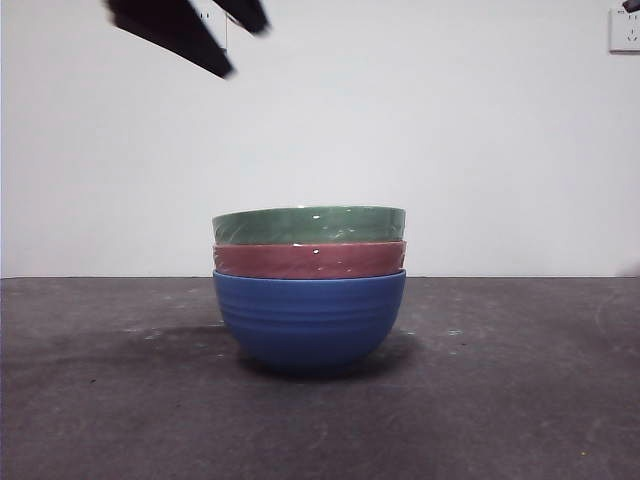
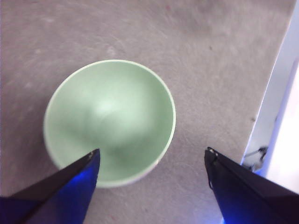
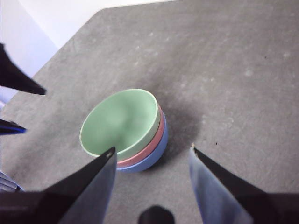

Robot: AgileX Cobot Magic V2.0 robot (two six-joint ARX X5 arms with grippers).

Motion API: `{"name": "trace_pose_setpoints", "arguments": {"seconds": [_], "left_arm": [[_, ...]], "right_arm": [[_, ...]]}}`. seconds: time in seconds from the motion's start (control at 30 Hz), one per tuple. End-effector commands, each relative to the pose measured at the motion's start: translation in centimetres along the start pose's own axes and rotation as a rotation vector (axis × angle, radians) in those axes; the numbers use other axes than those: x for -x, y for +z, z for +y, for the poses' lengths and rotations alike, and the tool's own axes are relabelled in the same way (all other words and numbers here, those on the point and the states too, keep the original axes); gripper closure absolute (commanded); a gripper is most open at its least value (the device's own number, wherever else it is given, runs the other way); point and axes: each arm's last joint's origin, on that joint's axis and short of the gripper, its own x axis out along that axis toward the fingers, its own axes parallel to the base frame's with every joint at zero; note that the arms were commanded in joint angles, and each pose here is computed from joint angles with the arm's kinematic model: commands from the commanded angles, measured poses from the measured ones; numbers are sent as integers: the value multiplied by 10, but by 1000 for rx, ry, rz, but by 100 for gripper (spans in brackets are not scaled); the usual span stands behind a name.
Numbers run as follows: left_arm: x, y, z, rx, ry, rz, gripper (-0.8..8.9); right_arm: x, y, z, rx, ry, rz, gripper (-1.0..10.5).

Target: Pick up the green bowl on the top,put the green bowl on the left,pick up the red bowl in the middle,put the red bowl on the right

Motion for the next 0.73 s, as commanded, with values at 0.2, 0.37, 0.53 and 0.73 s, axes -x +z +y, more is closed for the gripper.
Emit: {"name": "trace_pose_setpoints", "arguments": {"seconds": [0.2,0.37,0.53,0.73], "left_arm": [[-65,5,-5,-167,-68,159,440],[-93,-2,-1,-168,-102,229,440],[-98,-3,0,-192,-112,240,566],[-99,-4,1,-210,-117,244,634]], "right_arm": [[-6,1,-3,-16,-3,24,692],[-12,1,-7,-28,-5,46,694],[-15,1,-8,-34,-6,58,694],[-15,1,-8,-34,-6,58,694]]}}
